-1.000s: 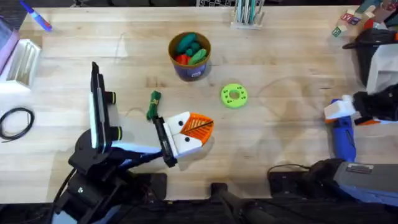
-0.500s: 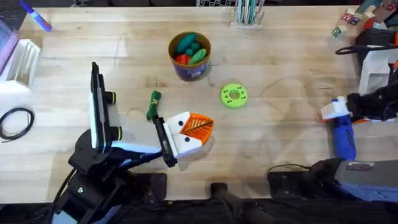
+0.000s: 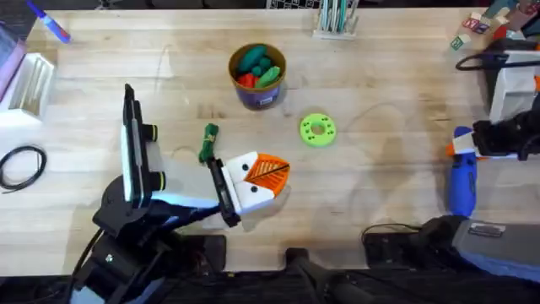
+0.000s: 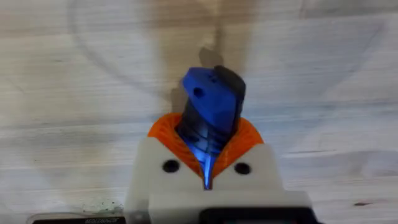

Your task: Pick up the gripper from the table and insert it into the empty holder that is missing its gripper. Then pick up a screw, insert it into the mounting hole, and use the screwdriver to tighten it. Finally, clean up the table by picking up the vegetable and placing it into the bucket.

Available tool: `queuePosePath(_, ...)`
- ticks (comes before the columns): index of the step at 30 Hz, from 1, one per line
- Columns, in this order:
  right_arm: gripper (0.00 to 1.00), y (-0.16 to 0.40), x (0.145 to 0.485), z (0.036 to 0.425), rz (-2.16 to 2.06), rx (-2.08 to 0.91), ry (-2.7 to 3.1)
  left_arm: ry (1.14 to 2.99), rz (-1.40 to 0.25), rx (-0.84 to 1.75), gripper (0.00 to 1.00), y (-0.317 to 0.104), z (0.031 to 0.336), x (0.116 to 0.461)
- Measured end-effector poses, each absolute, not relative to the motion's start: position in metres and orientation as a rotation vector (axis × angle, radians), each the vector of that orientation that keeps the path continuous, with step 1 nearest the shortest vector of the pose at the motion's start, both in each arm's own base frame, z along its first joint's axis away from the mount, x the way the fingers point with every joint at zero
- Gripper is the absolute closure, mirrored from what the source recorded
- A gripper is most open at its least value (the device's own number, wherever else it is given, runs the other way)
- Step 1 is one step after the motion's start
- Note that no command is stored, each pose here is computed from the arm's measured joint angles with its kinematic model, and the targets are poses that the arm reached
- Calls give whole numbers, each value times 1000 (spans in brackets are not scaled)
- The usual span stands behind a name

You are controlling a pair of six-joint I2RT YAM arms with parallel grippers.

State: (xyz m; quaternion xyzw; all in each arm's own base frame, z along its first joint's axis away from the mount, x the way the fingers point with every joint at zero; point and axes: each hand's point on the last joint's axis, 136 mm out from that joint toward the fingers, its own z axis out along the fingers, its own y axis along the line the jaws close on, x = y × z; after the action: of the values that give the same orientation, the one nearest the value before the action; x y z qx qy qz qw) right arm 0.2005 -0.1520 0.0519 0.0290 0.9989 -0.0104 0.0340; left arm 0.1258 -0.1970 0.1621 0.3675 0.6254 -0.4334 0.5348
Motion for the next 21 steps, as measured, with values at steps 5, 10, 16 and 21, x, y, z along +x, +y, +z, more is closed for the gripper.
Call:
queuePosePath(5, 978, -135, 224, 88, -158, -68, 2930, 1490, -1032, 876, 991, -197, 162, 126)
queuePosePath(10, 978, -100, 254, 134, -238, -170, 2711, 1490, -1033, 876, 991, -197, 162, 126)
queuePosePath(16, 978, -31, 273, 197, -83, -195, 2400, 1490, -1033, 876, 991, -197, 162, 126)
queuePosePath(21, 978, 30, 285, 260, 141, -223, 2104, 1490, -1033, 876, 991, -197, 162, 126)
